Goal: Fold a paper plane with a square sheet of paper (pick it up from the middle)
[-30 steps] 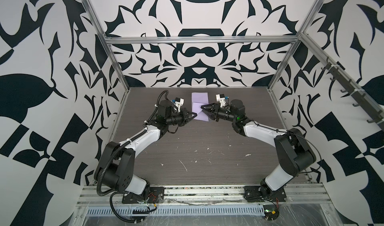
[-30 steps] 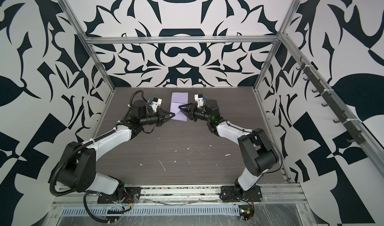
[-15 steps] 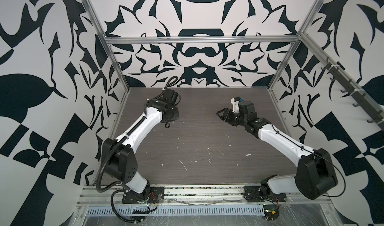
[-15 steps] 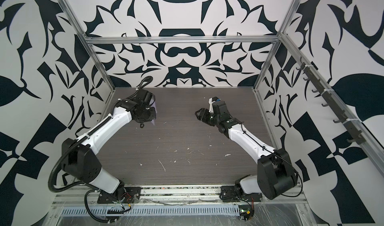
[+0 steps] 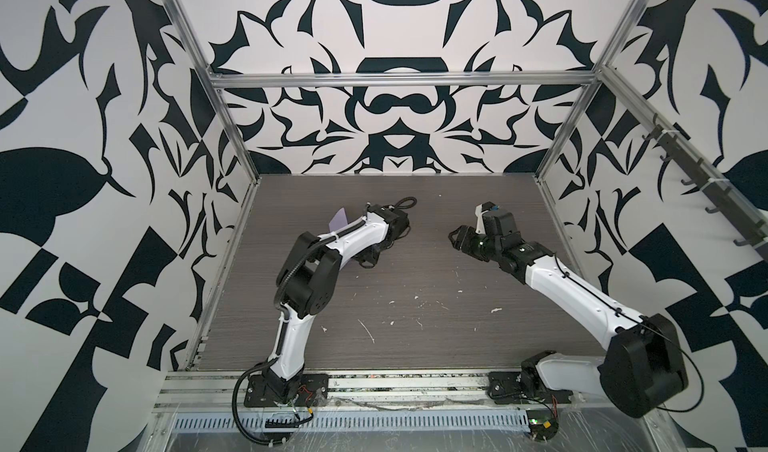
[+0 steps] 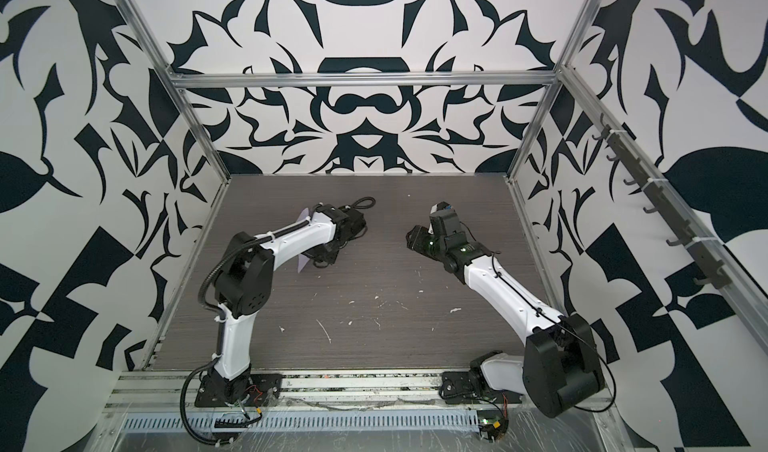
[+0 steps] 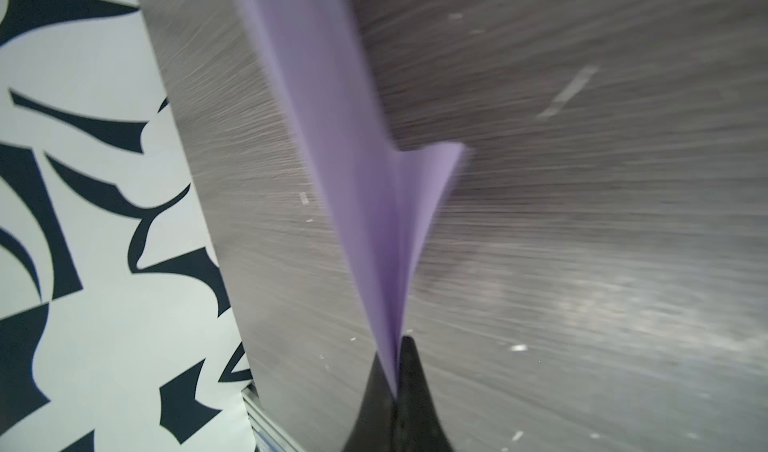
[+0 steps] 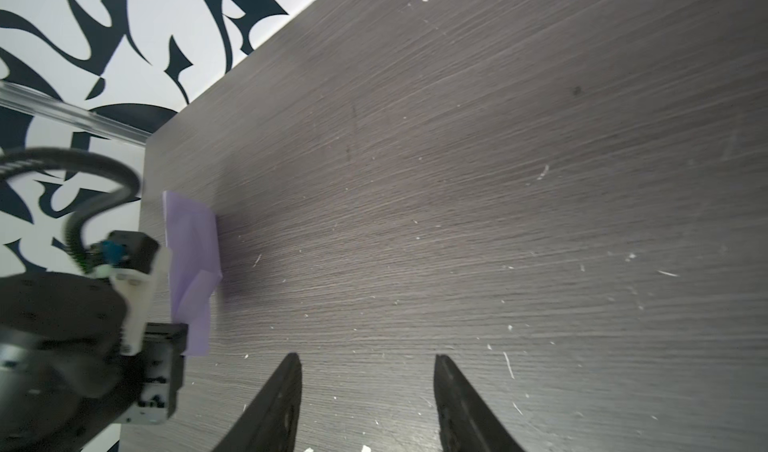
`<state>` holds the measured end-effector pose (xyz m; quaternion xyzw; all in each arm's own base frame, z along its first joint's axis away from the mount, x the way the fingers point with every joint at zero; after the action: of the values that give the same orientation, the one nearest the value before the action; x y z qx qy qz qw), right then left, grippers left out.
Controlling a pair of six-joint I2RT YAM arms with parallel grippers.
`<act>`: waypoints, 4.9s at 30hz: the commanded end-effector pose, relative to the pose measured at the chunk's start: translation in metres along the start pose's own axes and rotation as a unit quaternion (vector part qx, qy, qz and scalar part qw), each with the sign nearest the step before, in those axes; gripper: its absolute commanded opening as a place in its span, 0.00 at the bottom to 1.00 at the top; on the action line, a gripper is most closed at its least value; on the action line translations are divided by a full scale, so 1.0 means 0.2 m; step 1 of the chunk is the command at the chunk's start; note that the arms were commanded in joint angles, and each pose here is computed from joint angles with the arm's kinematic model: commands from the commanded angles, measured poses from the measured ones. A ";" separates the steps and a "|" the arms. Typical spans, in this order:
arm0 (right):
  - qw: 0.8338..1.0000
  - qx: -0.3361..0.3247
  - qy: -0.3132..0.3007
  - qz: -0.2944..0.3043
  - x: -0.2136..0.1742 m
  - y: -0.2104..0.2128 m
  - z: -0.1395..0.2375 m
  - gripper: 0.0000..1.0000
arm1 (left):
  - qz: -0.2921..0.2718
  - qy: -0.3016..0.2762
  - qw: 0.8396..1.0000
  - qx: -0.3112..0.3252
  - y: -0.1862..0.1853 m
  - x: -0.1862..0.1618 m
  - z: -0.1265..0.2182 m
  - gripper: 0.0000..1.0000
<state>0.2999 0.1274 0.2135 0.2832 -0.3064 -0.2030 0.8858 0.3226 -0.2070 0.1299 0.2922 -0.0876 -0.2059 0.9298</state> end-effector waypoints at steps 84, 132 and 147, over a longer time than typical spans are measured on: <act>0.797 0.081 -0.071 0.594 -0.96 0.60 -0.57 0.55 | 0.431 0.010 0.707 -0.561 0.18 -0.11 -0.24 0.00; 0.822 0.205 0.097 0.522 -1.06 0.52 -0.41 0.08 | 0.404 -0.109 0.716 -0.559 0.53 -0.11 -0.05 0.41; 0.852 0.250 0.160 0.431 -1.07 0.45 -0.43 0.07 | 0.323 -0.054 0.749 -0.575 0.18 0.00 -0.15 0.15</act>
<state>0.2136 0.3402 0.1153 0.3287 -0.2930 0.3491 0.8272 0.3395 -0.1635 0.1287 -0.3738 -0.0939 0.0911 0.9182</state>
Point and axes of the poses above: each gripper's point midway between its finger pads, its own z axis back along the fingers, its own y axis along the line the jaws close on, x = y × z, the point moved 7 cm from there along z, back along the fingers, and after that the axes turned 8 degrees about -z, right-handed, at the moved point
